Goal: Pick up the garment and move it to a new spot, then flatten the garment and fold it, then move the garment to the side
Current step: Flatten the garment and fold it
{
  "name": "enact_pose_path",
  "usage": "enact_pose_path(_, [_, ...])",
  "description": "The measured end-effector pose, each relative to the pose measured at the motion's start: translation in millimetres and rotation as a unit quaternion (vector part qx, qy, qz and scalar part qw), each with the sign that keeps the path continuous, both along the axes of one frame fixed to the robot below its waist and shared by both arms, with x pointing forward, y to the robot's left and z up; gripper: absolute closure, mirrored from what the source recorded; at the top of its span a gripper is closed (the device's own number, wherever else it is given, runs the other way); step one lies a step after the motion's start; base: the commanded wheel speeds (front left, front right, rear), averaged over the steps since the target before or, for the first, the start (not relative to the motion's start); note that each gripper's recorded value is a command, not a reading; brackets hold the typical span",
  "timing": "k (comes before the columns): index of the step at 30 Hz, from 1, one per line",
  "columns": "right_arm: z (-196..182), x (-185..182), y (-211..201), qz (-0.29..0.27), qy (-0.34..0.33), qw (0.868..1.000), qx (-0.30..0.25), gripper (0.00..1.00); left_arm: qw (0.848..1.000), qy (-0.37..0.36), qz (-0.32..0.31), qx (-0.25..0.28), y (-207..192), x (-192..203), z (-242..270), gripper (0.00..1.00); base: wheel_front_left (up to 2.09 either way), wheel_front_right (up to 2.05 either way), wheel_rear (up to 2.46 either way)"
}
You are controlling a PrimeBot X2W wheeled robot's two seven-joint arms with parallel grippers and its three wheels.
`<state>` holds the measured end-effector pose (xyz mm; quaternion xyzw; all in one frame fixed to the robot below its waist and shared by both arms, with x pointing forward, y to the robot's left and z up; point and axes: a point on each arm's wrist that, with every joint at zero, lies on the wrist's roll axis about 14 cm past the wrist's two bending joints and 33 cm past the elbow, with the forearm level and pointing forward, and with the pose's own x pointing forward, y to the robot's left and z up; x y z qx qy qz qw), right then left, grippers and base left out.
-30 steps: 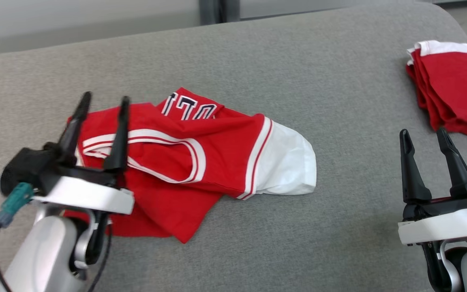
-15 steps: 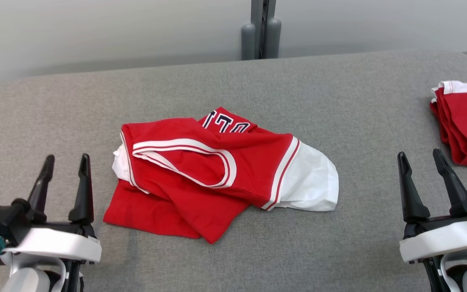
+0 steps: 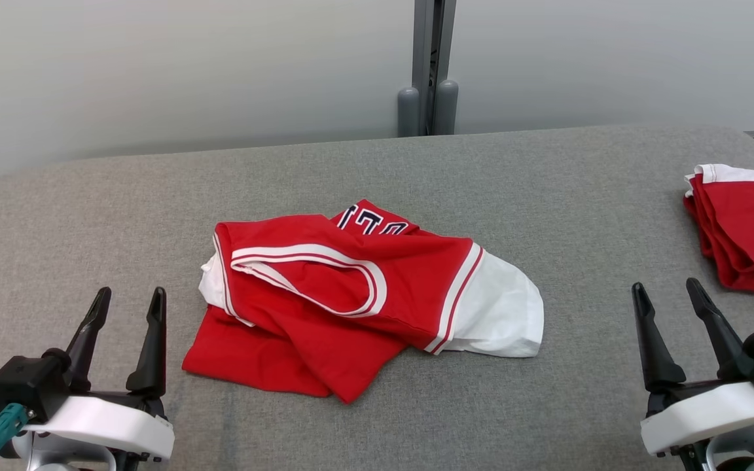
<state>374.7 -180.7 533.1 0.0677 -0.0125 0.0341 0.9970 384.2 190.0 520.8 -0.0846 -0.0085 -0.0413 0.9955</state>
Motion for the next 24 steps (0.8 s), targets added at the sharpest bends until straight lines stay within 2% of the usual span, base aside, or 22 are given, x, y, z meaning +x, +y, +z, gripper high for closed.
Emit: enact_pose_path(24, [-2,5,4,0.006,0.009,1.000,-0.008,0.00,1.000,-0.002,0.012,0.015,8,3,4,0.00,0.00,0.00,0.00])
